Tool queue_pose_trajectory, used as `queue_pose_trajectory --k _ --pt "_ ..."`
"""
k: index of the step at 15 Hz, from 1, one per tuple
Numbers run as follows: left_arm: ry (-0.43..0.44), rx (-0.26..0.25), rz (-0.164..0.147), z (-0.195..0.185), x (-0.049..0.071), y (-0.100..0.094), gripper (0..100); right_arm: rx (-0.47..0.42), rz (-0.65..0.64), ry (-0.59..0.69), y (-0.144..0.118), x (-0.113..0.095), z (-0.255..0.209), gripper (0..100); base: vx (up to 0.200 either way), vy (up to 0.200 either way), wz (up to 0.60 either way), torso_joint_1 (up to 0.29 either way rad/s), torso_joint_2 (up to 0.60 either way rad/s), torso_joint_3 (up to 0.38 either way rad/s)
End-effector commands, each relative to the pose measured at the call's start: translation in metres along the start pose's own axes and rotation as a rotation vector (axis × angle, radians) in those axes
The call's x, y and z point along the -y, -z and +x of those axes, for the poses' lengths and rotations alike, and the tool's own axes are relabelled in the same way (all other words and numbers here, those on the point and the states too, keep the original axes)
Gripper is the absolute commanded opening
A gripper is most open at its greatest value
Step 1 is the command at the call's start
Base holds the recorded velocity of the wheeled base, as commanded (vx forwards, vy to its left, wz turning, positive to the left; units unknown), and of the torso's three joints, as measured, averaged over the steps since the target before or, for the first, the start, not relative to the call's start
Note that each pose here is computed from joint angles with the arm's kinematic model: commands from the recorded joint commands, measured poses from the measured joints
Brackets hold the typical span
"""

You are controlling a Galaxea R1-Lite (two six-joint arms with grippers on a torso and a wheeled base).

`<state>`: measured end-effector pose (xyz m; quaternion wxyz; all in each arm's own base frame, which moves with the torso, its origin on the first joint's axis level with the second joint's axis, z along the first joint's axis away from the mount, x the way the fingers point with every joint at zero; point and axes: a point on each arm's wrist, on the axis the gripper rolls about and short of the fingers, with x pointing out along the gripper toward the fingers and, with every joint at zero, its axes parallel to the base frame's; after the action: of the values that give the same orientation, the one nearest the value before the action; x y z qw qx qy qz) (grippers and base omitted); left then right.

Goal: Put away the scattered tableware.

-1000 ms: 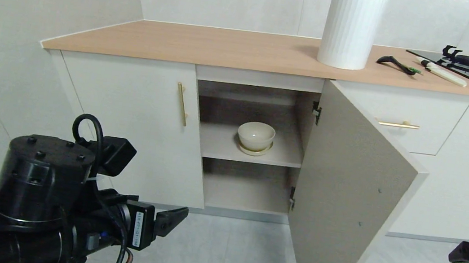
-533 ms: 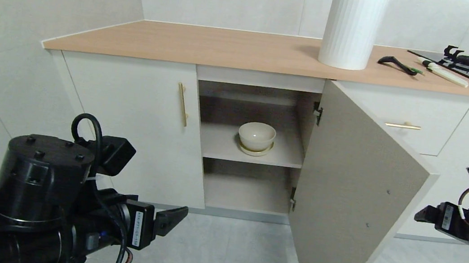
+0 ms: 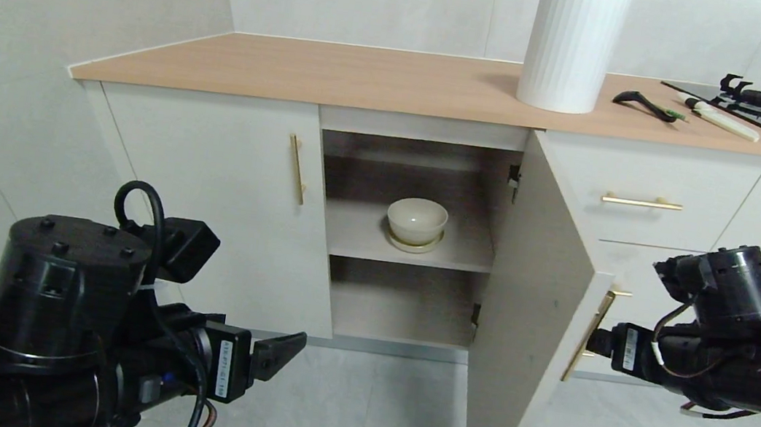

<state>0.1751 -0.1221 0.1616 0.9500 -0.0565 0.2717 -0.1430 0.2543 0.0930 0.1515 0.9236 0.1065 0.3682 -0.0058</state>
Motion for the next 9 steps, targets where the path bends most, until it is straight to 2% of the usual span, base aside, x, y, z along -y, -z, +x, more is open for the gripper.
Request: queue_pose_trajectory --k 1,3,7,9 --pt "-0.001 0.006 -0.003 0.0 0.0 -0.001 100 -0.036 -0.061 -0.097 0.008 -0.028 0.012 100 0.0 0.0 0.0 0.0 0.0 0.0" --pt "-0.002 0.007 -0.004 0.0 0.0 -0.002 100 -0.042 -0.098 -0.135 0.006 -0.048 0.031 100 0.0 0.0 0.0 0.0 0.0 0.0" --pt "-0.011 0.007 -0.004 0.001 -0.002 -0.002 100 0.042 -0.109 -0.21 -0.01 -0.085 0.066 100 0.0 0.0 0.0 0.0 0.0 0.0" --pt "-0.013 0.009 -0.004 0.0 -0.002 -0.002 100 0.064 -0.101 -0.231 -0.015 -0.093 0.068 100 0.0 0.0 0.0 0.0 0.0 0.0"
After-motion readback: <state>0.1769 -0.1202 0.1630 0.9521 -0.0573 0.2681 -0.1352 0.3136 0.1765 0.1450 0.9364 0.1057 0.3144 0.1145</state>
